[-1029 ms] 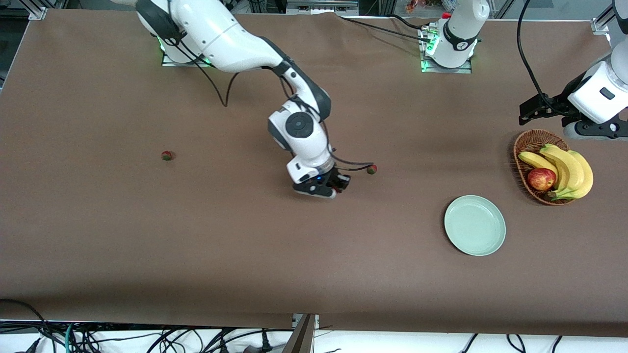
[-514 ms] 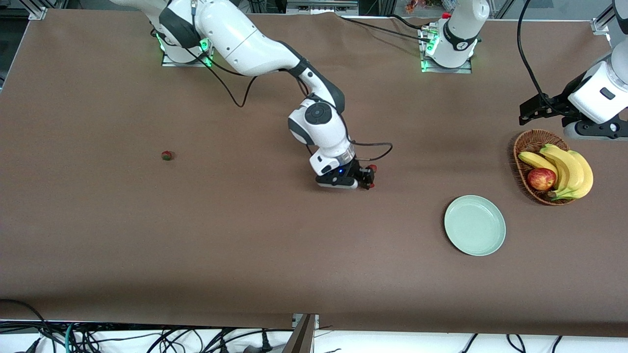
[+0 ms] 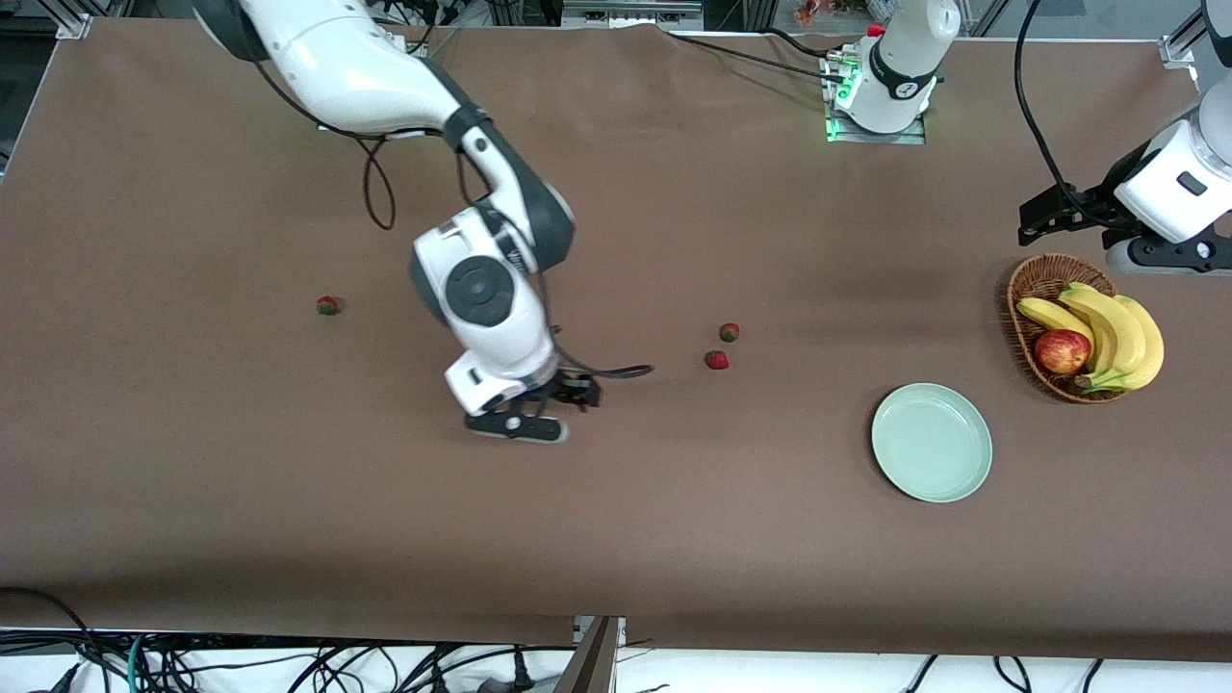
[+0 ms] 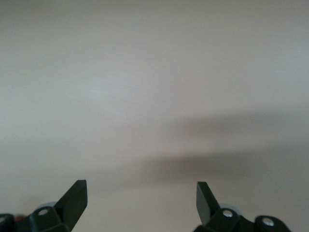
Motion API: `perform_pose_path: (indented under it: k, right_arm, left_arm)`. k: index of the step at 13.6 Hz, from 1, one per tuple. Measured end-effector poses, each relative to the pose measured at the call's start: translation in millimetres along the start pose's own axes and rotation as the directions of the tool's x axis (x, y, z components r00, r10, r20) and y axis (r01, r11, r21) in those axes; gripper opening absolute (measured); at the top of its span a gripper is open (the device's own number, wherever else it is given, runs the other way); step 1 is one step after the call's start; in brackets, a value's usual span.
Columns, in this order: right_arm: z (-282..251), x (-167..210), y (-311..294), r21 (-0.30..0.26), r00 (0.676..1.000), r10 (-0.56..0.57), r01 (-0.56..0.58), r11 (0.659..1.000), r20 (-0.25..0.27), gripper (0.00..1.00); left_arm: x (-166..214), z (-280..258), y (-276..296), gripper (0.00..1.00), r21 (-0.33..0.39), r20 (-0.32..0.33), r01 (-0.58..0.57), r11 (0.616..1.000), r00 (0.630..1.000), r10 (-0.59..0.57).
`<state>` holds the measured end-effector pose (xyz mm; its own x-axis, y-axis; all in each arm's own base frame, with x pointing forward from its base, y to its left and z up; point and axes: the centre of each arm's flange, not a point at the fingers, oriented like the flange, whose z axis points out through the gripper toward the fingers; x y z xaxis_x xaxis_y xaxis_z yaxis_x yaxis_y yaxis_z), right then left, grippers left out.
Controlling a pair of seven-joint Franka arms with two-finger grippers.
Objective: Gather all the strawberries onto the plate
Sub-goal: 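Move the right gripper to the third strawberry while the left gripper approaches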
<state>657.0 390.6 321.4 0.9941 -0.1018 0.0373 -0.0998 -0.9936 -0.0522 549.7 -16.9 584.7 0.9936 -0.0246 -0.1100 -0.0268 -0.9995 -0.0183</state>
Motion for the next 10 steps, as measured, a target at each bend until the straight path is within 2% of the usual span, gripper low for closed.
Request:
perform_pose_path:
  k: [2,5,8,10]
  right_arm:
    - [8,3,58,-0.054,0.995,-0.072,0.076,0.996,0.075,1.0]
    - [13,-3,154,-0.098,0.965,-0.162,0.186,0.978,0.207,1.0]
    - [18,-15,240,-0.109,0.942,-0.181,0.219,0.97,0.284,1.0]
    - [30,-26,289,-0.105,0.934,-0.189,0.23,0.968,0.304,1.0]
  left_arm:
    - [0,0,0,1.0,0.0,0.0,0.0,1.0,1.0,0.0]
    - [0,0,0,1.0,0.0,0.0,0.0,1.0,1.0,0.0]
    - [0,0,0,1.0,0.0,0.001,0.0,1.0,1.0,0.0]
    - [-1,6,3,1.0,0.0,0.034,-0.006,1.0,0.999,0.006]
